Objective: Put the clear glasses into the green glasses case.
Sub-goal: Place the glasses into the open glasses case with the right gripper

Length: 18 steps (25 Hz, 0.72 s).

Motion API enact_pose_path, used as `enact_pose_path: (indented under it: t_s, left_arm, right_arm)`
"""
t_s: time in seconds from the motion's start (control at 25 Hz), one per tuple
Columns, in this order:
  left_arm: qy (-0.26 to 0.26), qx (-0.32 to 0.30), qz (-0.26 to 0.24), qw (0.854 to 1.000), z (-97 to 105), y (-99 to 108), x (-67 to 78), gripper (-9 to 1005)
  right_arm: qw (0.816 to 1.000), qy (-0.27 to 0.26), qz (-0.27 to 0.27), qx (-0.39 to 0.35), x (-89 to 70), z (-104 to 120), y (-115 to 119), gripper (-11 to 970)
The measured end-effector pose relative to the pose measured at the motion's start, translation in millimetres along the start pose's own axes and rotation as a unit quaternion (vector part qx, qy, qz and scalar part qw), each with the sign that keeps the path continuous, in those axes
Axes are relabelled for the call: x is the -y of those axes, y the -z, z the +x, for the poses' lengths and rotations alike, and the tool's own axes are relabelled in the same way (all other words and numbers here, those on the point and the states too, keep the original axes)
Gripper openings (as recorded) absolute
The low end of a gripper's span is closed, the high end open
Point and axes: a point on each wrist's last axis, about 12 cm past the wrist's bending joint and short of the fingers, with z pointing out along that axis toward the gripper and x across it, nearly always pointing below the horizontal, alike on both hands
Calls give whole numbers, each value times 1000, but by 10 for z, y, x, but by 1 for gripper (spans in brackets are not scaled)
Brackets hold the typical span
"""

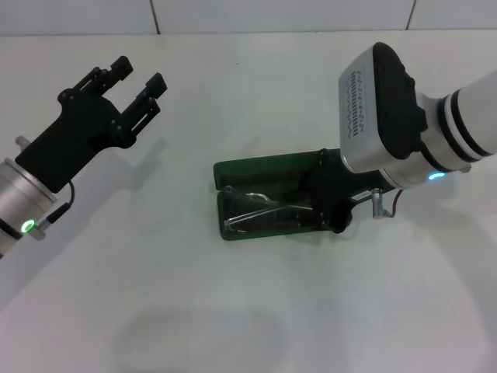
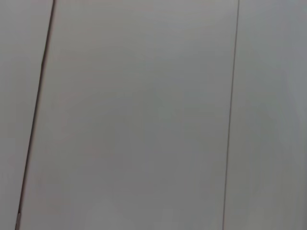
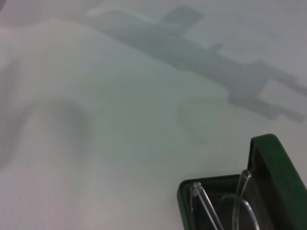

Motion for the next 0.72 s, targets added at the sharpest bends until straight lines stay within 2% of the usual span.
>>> enact_pose_path:
  t_s: [0.48,0.72]
  left_arm:
    - [-3,-2,2,1000,-6,-53,-2,604]
    - [-3,-2,1,1000,-6,-48,-6,604]
  right_arm:
    - [1000,7,-5,-5,17,-38,-111,338]
    - [1000,11,4,4,23,-69,-71,342]
